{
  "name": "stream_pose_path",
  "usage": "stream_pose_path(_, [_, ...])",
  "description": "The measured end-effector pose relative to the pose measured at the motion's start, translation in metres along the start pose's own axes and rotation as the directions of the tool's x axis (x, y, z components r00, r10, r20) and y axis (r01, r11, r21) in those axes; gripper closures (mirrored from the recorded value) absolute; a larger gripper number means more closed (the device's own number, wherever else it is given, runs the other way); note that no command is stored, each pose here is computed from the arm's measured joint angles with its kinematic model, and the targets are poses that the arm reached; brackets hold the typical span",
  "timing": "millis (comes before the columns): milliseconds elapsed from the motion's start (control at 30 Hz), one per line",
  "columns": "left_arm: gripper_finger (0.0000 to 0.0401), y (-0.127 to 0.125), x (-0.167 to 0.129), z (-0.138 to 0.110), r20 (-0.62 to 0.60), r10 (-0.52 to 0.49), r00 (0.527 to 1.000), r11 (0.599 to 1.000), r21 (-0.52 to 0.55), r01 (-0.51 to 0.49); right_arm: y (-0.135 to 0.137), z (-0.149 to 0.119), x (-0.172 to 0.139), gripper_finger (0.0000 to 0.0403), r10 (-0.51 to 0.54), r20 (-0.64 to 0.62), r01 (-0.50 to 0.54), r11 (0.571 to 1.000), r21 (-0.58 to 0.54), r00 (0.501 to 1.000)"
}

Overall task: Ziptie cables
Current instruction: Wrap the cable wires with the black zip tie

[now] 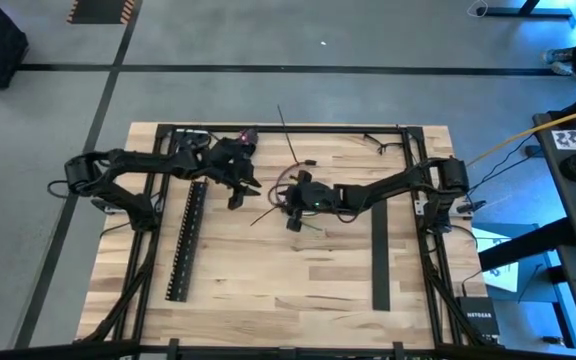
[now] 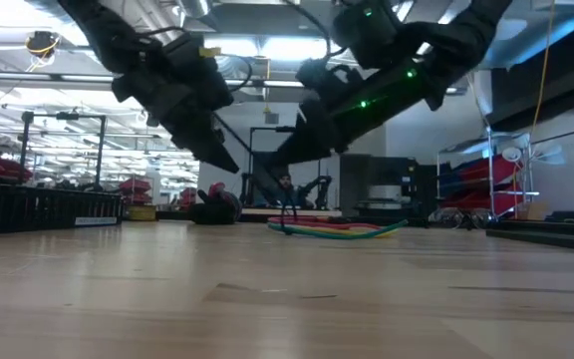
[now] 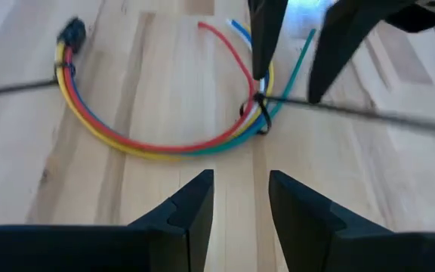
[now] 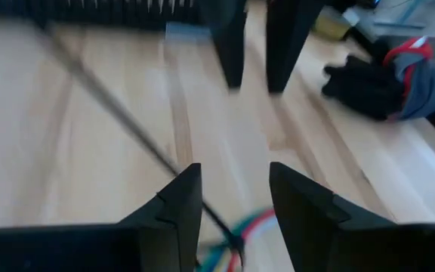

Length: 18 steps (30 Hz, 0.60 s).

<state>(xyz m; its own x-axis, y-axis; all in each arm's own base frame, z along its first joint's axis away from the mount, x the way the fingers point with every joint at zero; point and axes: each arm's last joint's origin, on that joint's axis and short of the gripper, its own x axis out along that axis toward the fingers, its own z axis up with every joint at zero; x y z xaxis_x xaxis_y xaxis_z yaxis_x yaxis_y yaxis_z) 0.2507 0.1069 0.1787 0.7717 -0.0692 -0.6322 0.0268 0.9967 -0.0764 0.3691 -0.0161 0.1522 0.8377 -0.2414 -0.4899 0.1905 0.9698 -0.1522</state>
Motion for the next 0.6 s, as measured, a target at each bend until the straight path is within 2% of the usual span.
stream_pose_path(67, [0.0278, 0.0, 0.002, -0.005, 0.004, 0.003, 1.0, 1.0, -0.011, -0.003, 0.0, -0.001, 0.001, 0.0254, 0.008, -0.056, -0.01, 0.999, -0.047, 0.998])
stream_pose_path(267, [0.0278, -0.001, 0.003, -0.007, 0.019, 0.006, 1.0, 1.0, -0.017, -0.006, -0.001, 0.007, -0.003, 0.0254, 0.01, -0.149, -0.021, 0.997, -0.073, 0.989])
stream_pose_path(433, [0.0278, -0.001, 0.003, -0.007, 0.019, 0.006, 1.0, 1.0, -0.014, -0.006, -0.004, 0.029, -0.017, 0.0254, 0.05, -0.142, -0.061, 0.995, -0.073, 0.989])
stream_pose_path(600, [0.0278, 0.0, 0.003, -0.005, 0.041, 0.012, 0.999, 1.0, -0.004, -0.012, 0.008, 0.018, -0.012, 0.0254, 0.124, -0.193, -0.144, 0.985, -0.095, 0.973])
